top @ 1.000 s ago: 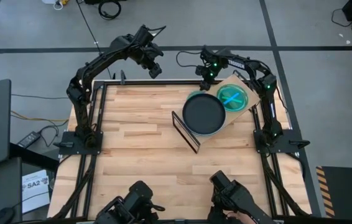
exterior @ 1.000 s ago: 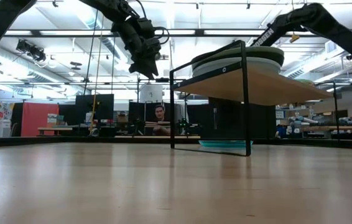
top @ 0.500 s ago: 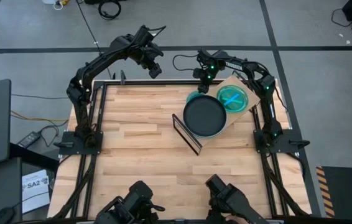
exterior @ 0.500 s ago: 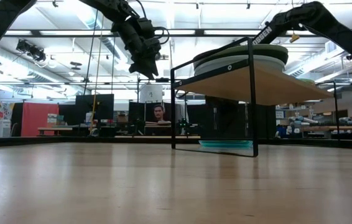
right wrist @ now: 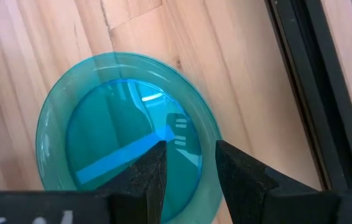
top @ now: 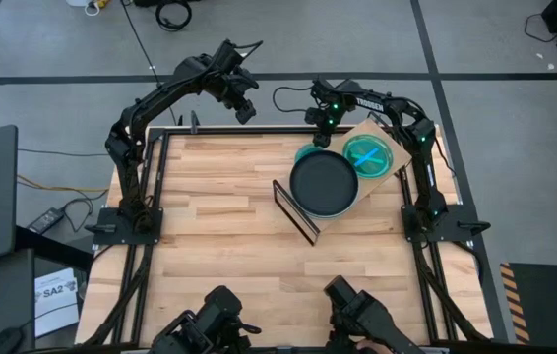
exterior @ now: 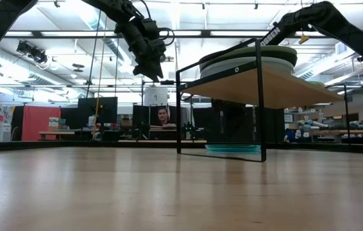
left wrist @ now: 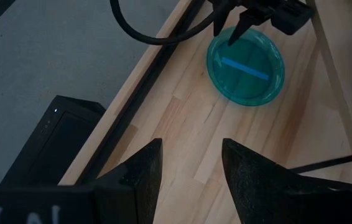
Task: Place and stack plates onto a shelf
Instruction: Stack the small blue plate on top of the small blue plate on the shelf
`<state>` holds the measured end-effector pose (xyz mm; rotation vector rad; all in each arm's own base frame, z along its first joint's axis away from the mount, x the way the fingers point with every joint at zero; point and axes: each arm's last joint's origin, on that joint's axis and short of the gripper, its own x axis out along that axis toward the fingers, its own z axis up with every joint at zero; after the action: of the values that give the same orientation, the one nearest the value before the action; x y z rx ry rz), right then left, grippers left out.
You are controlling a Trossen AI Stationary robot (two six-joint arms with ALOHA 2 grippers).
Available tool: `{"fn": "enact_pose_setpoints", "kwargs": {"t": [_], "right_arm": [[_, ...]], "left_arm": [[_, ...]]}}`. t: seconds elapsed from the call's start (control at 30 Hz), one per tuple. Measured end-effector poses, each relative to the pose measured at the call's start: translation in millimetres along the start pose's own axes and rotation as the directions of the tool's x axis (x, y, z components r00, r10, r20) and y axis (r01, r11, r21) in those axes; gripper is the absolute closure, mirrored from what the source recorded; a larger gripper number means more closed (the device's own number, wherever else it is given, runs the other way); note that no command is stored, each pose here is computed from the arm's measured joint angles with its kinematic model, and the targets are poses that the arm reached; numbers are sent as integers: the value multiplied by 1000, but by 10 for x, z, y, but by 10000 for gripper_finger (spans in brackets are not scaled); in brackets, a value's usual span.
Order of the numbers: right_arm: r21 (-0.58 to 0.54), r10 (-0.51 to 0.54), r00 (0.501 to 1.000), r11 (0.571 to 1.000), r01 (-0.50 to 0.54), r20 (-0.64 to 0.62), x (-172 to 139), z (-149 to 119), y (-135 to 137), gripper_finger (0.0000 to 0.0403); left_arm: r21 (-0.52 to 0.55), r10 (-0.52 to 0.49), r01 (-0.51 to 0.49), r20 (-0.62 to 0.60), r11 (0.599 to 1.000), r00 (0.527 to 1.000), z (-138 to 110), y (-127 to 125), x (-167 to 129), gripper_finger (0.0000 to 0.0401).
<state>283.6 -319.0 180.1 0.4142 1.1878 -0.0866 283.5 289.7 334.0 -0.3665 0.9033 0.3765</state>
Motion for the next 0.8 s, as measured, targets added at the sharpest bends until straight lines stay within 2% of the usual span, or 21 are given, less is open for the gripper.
{"fn": "enact_pose_setpoints", "kwargs": {"t": [0.37, 0.8], "right_arm": [[-52, 18, 1000, 999, -17, 19, 86, -9, 21, 260], [-67, -43, 999, 997, 44, 11, 206, -63, -16, 260]], "left_arm": [[0, 0, 0, 0, 1000, 1000, 0, 0, 0, 229], [0, 0, 0, 0, 1000, 1000, 0, 0, 0, 229]]}}
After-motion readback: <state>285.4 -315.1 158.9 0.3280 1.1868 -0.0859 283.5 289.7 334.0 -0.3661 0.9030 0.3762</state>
